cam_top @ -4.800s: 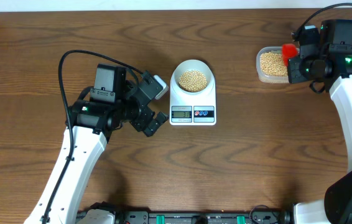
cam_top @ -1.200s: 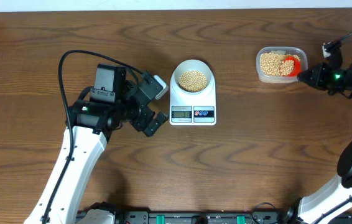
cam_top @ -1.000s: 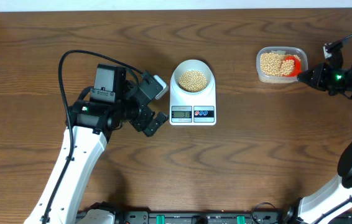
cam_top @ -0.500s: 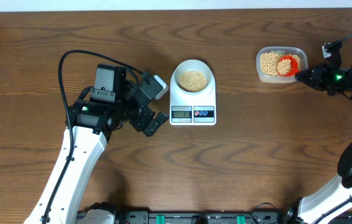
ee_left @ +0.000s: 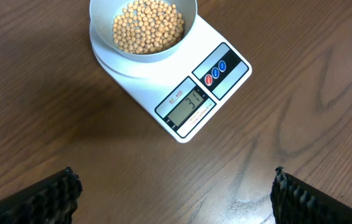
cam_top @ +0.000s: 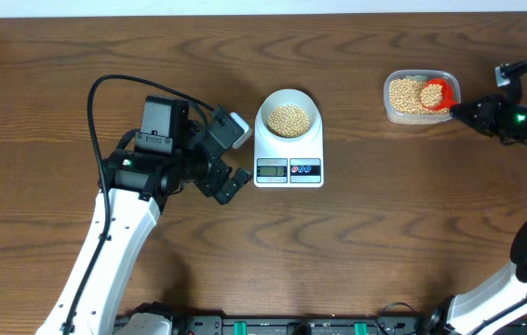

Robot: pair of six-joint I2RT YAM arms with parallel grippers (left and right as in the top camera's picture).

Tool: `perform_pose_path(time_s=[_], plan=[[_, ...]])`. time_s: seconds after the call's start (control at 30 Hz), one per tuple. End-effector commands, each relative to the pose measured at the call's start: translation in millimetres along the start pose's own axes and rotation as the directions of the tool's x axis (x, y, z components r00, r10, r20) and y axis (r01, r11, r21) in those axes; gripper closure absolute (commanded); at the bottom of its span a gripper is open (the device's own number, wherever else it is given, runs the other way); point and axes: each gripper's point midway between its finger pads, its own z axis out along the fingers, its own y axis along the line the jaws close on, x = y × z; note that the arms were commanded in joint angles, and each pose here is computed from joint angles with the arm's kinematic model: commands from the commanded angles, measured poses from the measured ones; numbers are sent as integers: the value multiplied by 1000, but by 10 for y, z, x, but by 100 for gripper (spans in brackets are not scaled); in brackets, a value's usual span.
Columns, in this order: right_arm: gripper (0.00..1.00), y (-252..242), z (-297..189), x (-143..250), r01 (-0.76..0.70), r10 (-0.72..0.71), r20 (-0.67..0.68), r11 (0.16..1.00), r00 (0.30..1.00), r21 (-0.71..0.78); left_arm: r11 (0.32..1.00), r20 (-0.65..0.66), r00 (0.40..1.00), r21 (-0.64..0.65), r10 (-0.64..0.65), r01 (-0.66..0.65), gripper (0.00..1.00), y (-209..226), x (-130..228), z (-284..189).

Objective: Scoop item into bowl and weigh 50g on scale
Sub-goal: 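Drag the red scoop through the beans to scoop more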

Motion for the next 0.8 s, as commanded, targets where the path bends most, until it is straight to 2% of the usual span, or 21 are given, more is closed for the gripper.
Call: perform_pose_path(time_s=[0.0, 0.57, 0.77], plan=[[99, 102, -65, -59, 15, -12, 32, 996, 999, -86, 1000, 18, 1000, -2, 20, -20, 0, 22, -72, -33], [99, 351, -106, -118, 32, -18, 64, 973, 998, -230, 1000, 18, 1000, -2, 20, -20, 0, 22, -72, -33], [99, 377, -92, -121, 6, 8, 56, 971, 998, -240, 1000, 18, 1000, -2, 20, -20, 0, 22, -72, -33]])
